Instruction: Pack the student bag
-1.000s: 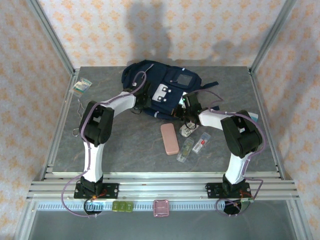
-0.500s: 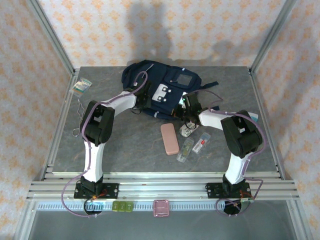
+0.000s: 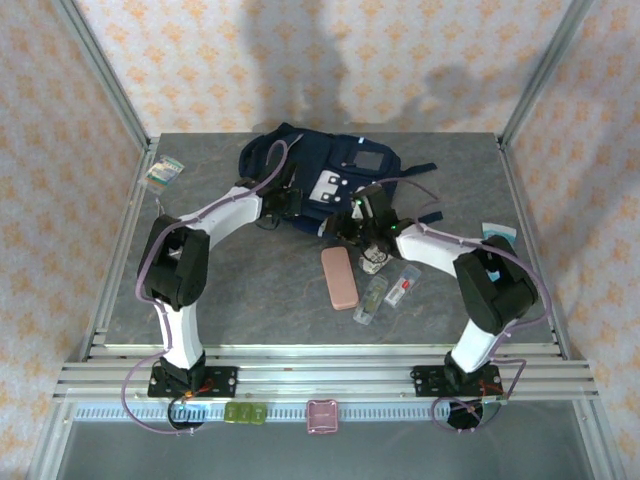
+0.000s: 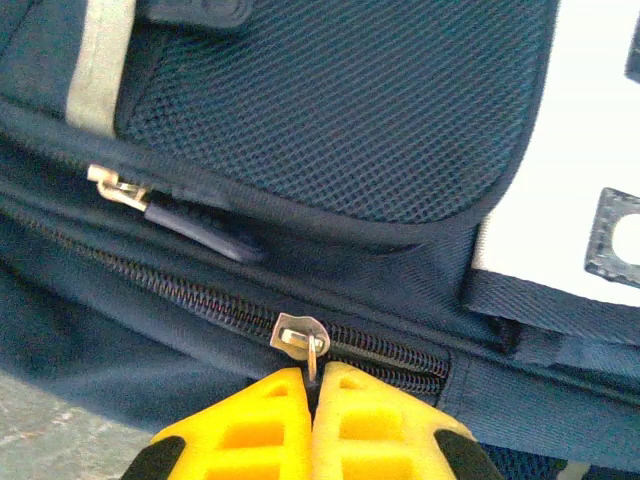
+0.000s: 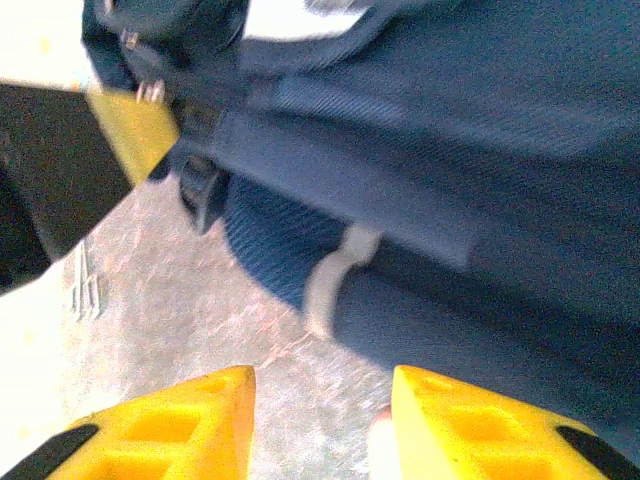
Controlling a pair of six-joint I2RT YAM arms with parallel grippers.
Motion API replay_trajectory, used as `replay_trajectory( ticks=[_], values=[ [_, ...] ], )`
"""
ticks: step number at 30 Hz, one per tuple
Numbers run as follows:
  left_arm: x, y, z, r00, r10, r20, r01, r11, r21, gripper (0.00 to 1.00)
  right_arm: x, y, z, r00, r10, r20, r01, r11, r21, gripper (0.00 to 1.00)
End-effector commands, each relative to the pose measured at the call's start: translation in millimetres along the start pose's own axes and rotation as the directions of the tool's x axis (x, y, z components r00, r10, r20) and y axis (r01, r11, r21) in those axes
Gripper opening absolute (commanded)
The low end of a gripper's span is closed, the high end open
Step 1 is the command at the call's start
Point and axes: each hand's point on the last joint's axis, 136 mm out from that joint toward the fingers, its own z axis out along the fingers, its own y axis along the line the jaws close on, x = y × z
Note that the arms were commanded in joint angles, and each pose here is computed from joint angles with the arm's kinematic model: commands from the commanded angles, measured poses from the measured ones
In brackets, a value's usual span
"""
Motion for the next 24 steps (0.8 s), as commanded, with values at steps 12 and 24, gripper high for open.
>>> replay_trajectory(
  ticks=[12,24],
  values=[
    [36,1,-11,0.997,0.067,-0.026,-0.068,0.997,-0.044,0.0,-35,-91,24,0.924,0.354,0.148,-0.375,0.913,0.158,0.34],
    [16,84,-37,0.998,0.007,0.066,0.009,0.972,-0.237,0.0,-58,-148,5,0.866,0.41,0.285,-0.482,0.835,0.265,0.32]
  ],
)
